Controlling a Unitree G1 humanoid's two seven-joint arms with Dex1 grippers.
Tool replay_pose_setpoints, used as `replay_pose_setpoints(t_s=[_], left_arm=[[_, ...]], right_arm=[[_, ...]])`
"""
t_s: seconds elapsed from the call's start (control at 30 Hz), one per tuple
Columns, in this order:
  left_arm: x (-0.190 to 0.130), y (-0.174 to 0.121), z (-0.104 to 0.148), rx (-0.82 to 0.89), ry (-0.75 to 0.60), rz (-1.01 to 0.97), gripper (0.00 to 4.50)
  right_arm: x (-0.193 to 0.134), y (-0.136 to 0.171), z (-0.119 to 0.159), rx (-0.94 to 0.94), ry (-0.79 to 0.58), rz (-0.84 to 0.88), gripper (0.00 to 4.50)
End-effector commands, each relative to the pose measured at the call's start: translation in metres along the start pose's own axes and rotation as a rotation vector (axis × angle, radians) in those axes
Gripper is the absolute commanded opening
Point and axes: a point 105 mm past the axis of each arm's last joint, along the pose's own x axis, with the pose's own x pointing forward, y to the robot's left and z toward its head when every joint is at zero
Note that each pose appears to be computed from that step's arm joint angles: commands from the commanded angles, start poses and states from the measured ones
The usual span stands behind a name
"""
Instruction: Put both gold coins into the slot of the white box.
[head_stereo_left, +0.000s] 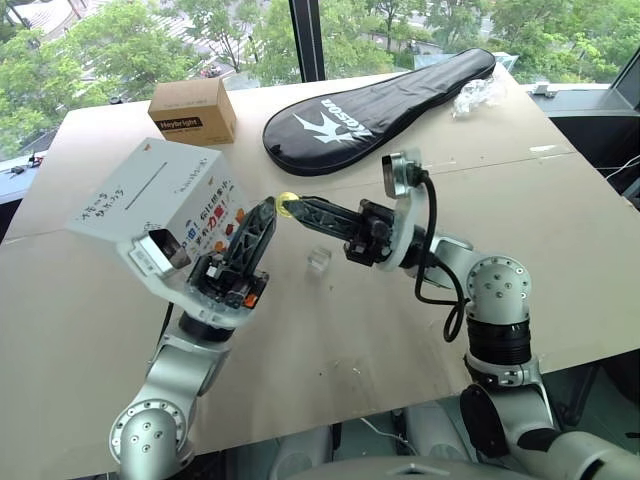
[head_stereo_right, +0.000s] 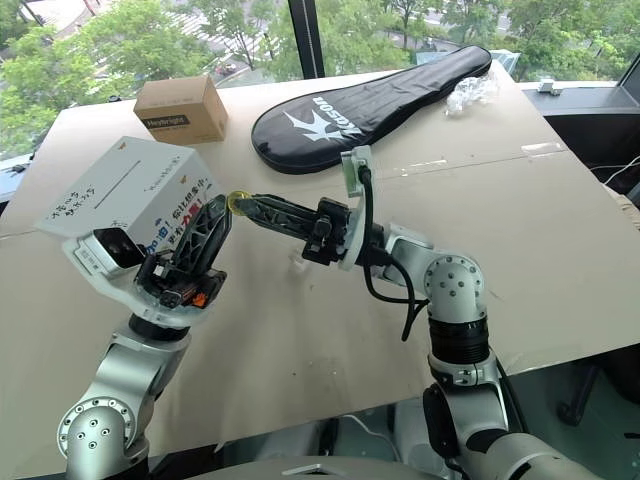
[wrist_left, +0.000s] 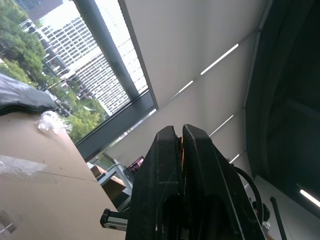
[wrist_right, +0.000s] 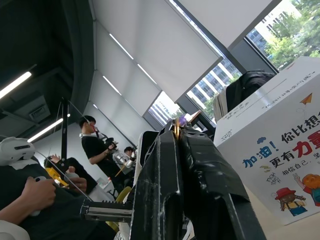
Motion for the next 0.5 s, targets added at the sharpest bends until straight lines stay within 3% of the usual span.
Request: replay_pose_setpoints(t_s=[0.03, 0.5], left_arm=[[0.000, -0.008, -0.005, -0.010, 0.027, -0.032, 0.20], [0.000, -0.008, -0.014, -0.043, 0.069, -0.049, 0.20]], right_arm=[[0.008, 0.021, 0.003, -0.033, -0.001, 0.094, 0.00], [0.012, 0.020, -0.003, -0.031, 0.029, 0.078, 0.00]])
